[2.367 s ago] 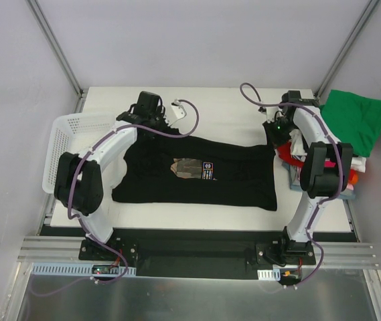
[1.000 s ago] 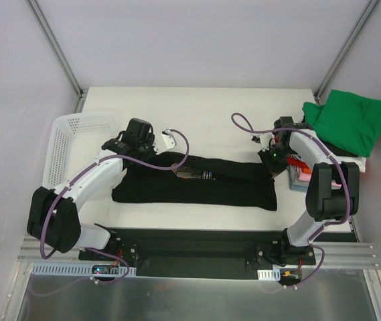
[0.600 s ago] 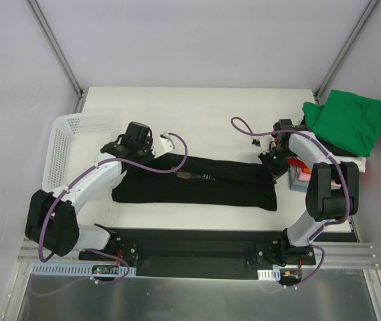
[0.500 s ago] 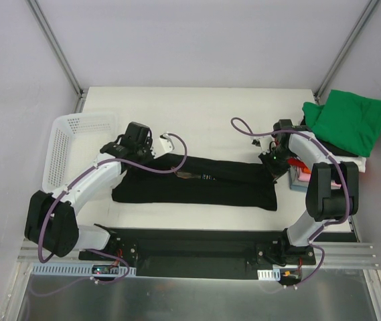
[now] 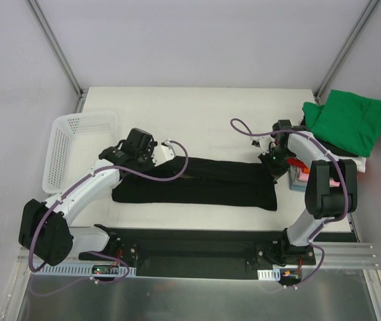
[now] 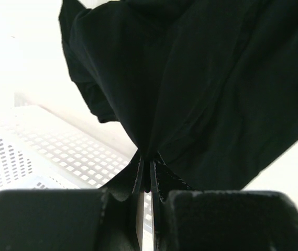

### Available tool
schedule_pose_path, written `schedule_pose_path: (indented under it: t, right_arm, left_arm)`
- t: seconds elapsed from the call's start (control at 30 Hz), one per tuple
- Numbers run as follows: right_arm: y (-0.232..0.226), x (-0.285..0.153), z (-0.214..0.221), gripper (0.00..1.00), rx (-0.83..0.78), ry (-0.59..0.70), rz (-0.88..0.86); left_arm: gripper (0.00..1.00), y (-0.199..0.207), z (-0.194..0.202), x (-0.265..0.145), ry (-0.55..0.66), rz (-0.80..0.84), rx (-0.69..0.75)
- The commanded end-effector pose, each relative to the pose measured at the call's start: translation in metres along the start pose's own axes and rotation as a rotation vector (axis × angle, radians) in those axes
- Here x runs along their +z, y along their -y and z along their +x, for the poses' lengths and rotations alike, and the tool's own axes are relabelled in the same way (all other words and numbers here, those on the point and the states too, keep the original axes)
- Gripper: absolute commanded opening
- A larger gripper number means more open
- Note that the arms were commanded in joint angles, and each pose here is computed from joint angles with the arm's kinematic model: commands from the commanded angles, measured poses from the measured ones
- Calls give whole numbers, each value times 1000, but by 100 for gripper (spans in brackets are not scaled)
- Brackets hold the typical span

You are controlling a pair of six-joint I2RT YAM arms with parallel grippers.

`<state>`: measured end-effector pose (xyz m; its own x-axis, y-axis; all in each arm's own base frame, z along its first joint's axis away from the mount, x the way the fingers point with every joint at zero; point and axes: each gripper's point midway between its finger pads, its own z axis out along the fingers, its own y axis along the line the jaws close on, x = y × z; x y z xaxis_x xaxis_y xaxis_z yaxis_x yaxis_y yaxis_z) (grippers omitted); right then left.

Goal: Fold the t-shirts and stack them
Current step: Fold the tshirt

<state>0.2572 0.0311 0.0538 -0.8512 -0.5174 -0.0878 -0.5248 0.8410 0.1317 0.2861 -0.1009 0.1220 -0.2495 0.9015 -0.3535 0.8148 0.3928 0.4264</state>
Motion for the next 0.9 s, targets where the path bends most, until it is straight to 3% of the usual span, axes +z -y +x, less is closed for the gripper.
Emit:
schedule_pose_path:
  t: [0.0,0.4,0.87]
  right_arm:
    - [5,-4,0,1,-22,-11,22]
    - [4,-2,3,1,-36,-12,23]
    - [17,-2,0,1,-34,-32,75]
  left_arm:
    - [0,19,5,-14,-22,30,-28]
    - [0,67,23,-4,-88,166,-37]
    - [0,69,37,0,-155,174,12]
